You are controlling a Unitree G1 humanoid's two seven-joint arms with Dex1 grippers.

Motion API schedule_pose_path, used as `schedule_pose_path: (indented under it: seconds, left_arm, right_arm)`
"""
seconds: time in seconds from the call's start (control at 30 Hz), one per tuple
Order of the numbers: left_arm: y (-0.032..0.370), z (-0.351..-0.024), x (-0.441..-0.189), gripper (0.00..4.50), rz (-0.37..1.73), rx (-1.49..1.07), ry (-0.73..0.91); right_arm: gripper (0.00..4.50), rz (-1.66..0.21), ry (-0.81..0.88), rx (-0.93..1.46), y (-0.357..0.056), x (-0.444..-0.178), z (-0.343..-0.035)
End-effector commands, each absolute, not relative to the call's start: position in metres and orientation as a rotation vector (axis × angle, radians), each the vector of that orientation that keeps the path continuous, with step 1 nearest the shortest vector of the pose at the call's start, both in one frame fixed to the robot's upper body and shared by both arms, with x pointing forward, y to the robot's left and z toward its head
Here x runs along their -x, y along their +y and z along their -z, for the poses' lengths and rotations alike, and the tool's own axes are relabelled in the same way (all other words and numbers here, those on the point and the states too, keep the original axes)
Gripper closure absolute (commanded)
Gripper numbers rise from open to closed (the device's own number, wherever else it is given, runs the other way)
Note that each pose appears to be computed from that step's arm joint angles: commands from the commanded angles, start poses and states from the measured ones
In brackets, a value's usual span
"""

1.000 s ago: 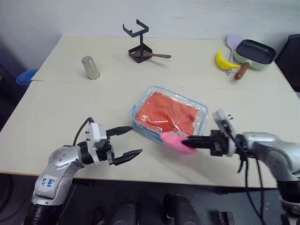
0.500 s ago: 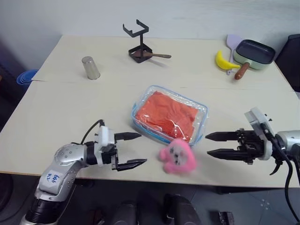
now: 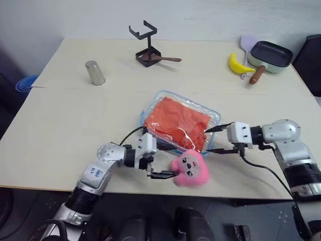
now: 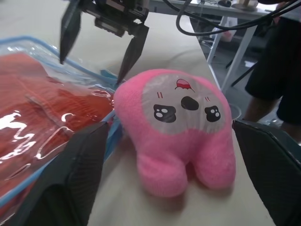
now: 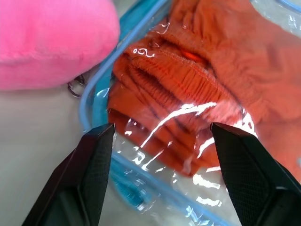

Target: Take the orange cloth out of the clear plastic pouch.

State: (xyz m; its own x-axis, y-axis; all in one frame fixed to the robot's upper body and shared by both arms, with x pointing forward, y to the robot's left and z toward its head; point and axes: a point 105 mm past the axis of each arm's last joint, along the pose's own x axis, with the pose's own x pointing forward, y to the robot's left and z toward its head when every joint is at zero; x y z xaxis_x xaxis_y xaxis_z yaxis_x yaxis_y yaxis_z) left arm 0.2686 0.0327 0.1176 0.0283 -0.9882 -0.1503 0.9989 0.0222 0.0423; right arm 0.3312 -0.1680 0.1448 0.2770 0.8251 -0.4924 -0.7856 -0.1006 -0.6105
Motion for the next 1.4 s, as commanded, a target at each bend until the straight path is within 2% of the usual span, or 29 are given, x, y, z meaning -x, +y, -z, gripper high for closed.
schedule_pose_path:
  seconds: [0.03, 0.13, 0.27, 0.37, 0.4, 0.5, 0.57, 0.67, 0.8, 0.9, 0.97, 1.17, 1.4]
  left_arm:
    - [0.022, -0.112, -0.267, 1.21, 1.562, -0.130, 0.176]
    - [0.018, -0.107, -0.267, 2.20, 1.562, -0.140, 0.198]
    - [0.015, -0.105, -0.270, 3.44, 1.530, -0.133, 0.206]
    - [0.015, -0.105, -0.269, 4.34, 1.525, -0.142, 0.179]
    - [0.015, -0.105, -0.269, 4.47, 1.522, -0.144, 0.173]
    - [0.016, -0.105, -0.268, 4.47, 1.517, -0.128, 0.174]
    - [0.019, -0.107, -0.267, 4.50, 1.514, -0.124, 0.165]
    - [0.024, -0.110, -0.269, 4.50, 1.495, -0.129, 0.148]
    - [0.032, -0.115, -0.272, 4.50, 1.482, -0.133, 0.127]
    - [0.037, -0.114, -0.271, 4.50, 1.490, -0.128, 0.146]
    - [0.039, -0.113, -0.271, 4.50, 1.495, -0.132, 0.158]
    - [0.039, -0.112, -0.271, 4.50, 1.501, -0.134, 0.171]
    - [0.043, -0.110, -0.272, 4.50, 1.480, -0.140, 0.183]
  right_arm:
    - [1.64, -1.411, -0.090, 1.066, -0.164, -0.331, -0.142]
    - [2.68, -1.414, -0.098, 1.070, -0.166, -0.332, -0.142]
    - [4.07, -1.331, -0.109, 1.056, -0.182, -0.339, -0.164]
    - [4.08, -1.357, -0.054, 1.053, -0.201, -0.329, -0.169]
    - [4.08, -1.375, -0.028, 1.038, -0.205, -0.324, -0.168]
    - [4.08, -1.384, 0.054, 0.923, -0.214, -0.314, -0.165]
    - [3.71, -1.361, 0.080, 0.884, -0.217, -0.309, -0.161]
    - [2.82, -1.325, 0.071, 0.888, -0.218, -0.306, -0.157]
    - [1.40, -1.309, 0.091, 0.866, -0.221, -0.299, -0.149]
    - [0.41, -1.304, 0.086, 0.943, -0.218, -0.300, -0.141]
    - [0.05, -1.284, 0.052, 1.017, -0.210, -0.307, -0.135]
    - [0.05, -1.244, -0.068, 1.097, -0.185, -0.326, -0.132]
    - [2.31, -1.286, -0.064, 1.130, -0.185, -0.324, -0.127]
